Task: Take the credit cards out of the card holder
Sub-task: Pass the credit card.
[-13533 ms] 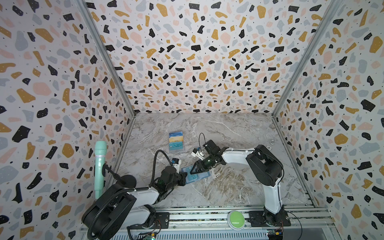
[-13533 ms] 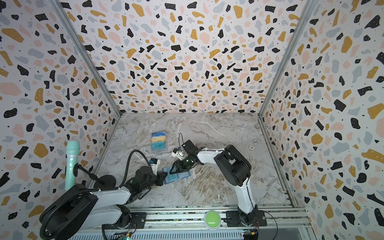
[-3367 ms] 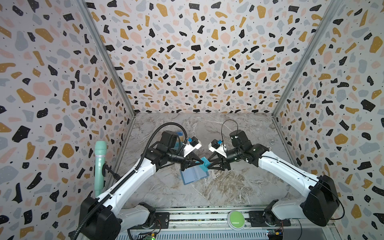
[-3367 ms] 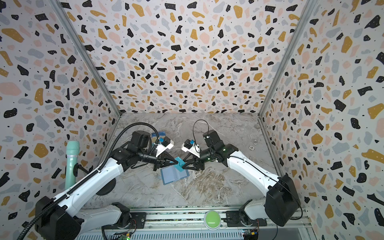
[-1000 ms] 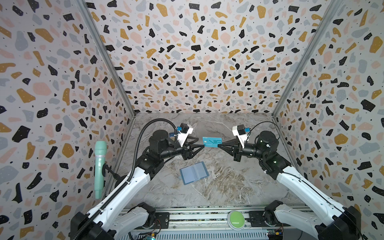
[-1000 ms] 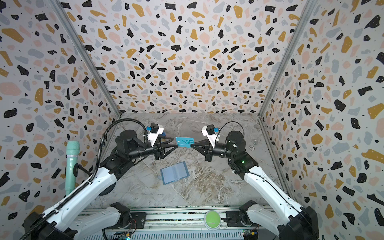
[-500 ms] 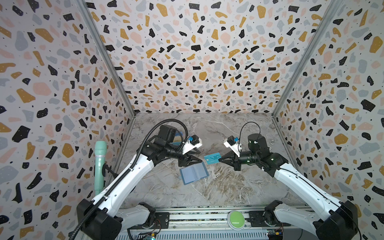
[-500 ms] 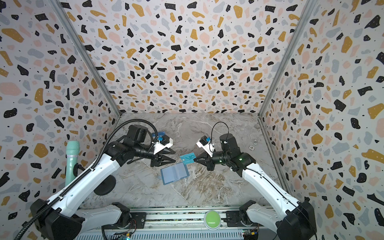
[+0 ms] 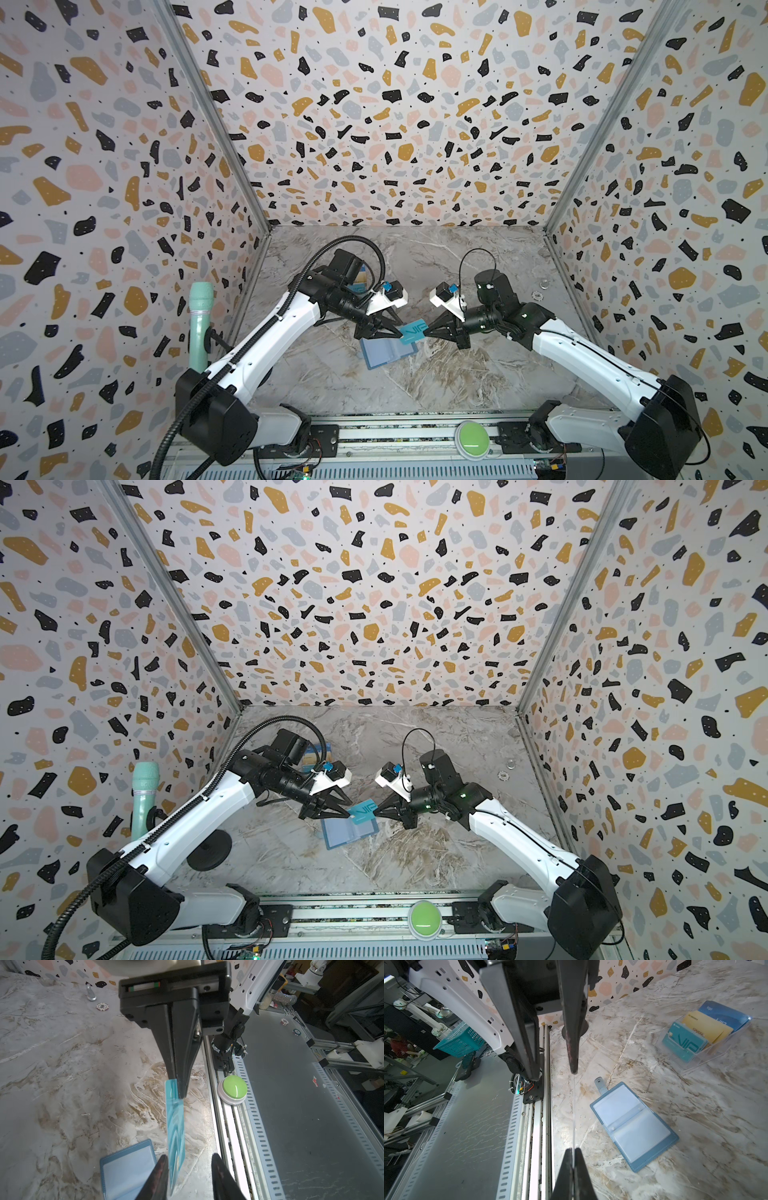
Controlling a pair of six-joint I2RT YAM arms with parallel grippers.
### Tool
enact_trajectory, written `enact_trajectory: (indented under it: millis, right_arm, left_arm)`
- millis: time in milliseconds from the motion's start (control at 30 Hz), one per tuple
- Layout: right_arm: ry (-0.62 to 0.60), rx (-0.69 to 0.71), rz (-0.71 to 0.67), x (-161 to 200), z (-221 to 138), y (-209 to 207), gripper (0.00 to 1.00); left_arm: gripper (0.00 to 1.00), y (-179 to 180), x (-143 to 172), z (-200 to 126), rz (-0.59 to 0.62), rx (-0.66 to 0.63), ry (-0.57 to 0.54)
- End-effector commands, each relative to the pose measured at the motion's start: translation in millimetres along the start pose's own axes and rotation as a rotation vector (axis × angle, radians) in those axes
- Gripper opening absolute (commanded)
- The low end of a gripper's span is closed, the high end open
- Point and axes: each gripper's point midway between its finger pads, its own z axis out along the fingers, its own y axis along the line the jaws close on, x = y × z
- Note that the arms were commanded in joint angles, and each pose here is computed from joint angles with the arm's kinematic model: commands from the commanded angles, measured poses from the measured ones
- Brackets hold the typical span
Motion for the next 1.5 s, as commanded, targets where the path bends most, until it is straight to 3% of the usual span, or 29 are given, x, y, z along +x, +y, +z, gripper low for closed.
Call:
enact_trajectory:
  millis: [0, 233, 667, 1300, 1467]
  right_arm:
    - [-0.039, -0.03, -0.079, -22.4, -0.6, 9.1, 0.0]
    - [-0.043, -0.045, -0.092, -26.4, 2.9, 11.3, 0.0]
    - [0.006, -0.04, -0.059, -11.1, 8.5, 8.0, 0.0]
    - [-0.053, -0.014, -0.129, -30.8, 5.0, 9.3, 0.0]
    - [-0.053, -0.02, -0.133, -31.6, 5.8, 9.2, 0.0]
  left_arm:
    - [0.37, -7.7, -5.2, -2.2, 0.009, 0.039, -0.021]
    - [0.36, 0.3, -3.5, -0.1, -0.001, 0.017, -0.012]
    - [0.36, 27.0, -13.7, -9.4, -0.036, -0.167, -0.023]
    - [0.28, 6.1, -5.2, -2.9, -0.028, -0.046, -0.016]
    - [0.14, 7.6, -5.2, -2.1, -0.039, -0.042, -0.017]
